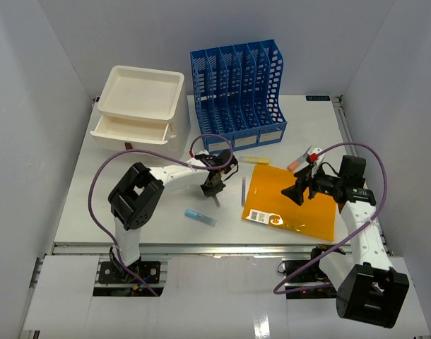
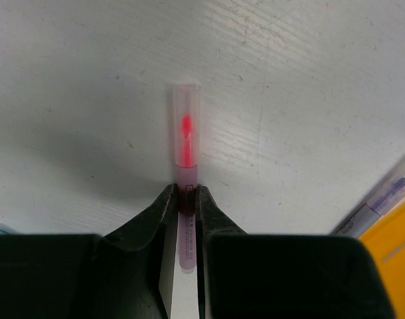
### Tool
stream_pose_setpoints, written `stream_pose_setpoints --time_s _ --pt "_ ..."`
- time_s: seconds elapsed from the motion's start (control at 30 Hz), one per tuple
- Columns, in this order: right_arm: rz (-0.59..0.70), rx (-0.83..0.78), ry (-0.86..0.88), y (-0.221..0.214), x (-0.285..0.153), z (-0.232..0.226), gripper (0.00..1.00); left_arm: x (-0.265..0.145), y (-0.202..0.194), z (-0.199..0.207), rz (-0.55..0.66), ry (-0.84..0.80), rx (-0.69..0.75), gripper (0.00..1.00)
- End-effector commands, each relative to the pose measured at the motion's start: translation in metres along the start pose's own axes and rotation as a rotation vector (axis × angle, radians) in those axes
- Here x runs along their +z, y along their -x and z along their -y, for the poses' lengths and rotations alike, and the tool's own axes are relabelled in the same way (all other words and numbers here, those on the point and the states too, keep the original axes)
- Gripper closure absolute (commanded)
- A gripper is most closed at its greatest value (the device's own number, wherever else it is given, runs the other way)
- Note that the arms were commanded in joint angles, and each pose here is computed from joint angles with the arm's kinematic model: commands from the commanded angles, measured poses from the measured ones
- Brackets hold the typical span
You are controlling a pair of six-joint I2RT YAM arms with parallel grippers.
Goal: Organize the desk
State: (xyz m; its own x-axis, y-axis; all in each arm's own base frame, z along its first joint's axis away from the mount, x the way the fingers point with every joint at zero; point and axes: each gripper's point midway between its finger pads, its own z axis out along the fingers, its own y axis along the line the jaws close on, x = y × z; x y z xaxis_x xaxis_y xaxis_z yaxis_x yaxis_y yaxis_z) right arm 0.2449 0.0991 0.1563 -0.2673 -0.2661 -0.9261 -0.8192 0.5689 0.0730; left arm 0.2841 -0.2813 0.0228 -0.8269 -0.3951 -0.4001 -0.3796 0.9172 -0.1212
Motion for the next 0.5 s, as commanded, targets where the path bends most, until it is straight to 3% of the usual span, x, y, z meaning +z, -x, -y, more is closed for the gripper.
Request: stream_pose_setpoints --time_s 0.0,0.1,0.3,0.47 --pt "0.037 -0.054 -0.001 0.014 -0.002 0.005 0.09 -0.064 0.003 0.032 0.024 -0.222 0.13 0.9" --pt "0.039 -0.055 -0.003 0.015 -0.003 0.005 0.09 -0.11 0.012 0.038 0.066 -0.333 0.142 0.93" --pt "0.047 -0.059 0.003 0.016 -0.004 0.003 0.09 -0.202 0.052 0.018 0.199 -0.533 -0.005 0.95" --pt "0.052 -0.055 0.01 0.016 -0.003 0.002 0.09 -0.248 0.127 -0.032 0.386 -0.521 -0.198 0.94"
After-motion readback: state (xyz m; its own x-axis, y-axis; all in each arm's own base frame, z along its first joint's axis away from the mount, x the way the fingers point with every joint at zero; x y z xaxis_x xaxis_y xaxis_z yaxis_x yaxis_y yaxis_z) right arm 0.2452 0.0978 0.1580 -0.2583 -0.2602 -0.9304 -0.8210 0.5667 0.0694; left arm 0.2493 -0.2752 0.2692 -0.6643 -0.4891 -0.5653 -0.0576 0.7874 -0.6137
